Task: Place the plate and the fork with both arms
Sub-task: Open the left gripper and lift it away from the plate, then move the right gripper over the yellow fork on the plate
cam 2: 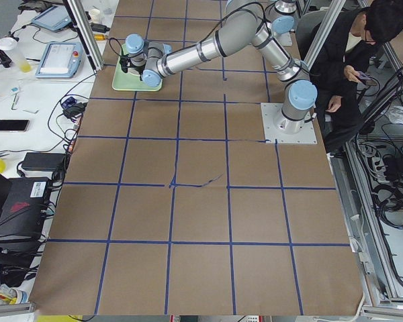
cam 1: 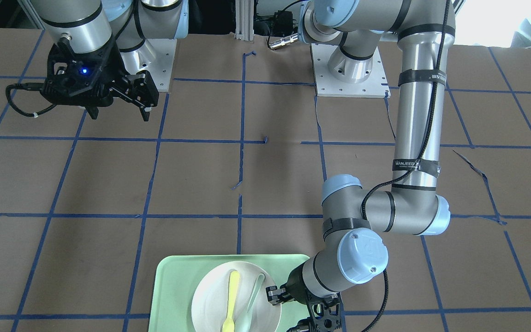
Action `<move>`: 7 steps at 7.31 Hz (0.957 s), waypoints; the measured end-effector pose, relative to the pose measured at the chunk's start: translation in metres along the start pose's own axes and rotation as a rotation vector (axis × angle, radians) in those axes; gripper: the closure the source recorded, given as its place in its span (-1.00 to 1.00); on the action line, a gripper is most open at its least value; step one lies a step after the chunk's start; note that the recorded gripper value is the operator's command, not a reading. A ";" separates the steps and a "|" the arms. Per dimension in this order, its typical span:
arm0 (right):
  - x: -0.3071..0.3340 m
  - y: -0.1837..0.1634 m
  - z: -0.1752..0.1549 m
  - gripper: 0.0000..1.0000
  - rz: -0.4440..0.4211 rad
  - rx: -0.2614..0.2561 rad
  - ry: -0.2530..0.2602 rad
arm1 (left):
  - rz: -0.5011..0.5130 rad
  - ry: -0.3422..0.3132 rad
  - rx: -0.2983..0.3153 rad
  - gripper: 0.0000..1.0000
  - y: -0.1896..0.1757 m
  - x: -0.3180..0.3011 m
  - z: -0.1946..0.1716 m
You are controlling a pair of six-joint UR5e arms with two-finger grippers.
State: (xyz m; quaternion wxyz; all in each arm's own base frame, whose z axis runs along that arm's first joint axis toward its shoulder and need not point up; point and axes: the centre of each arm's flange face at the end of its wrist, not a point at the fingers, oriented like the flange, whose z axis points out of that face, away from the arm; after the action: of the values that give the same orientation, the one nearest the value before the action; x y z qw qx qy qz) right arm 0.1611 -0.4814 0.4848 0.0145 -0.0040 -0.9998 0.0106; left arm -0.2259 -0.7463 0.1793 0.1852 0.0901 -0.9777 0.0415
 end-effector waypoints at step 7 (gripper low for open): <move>0.000 0.000 0.001 -1.00 -0.001 0.000 0.000 | 0.105 -0.342 -0.038 -1.00 0.107 -0.021 -0.245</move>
State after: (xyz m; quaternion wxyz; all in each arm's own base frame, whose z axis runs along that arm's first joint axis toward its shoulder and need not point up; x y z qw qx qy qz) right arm 0.1611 -0.4814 0.4842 0.0146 -0.0035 -0.9998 0.0106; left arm -0.1405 -0.6101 0.3937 0.0156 0.0409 -0.9989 0.0166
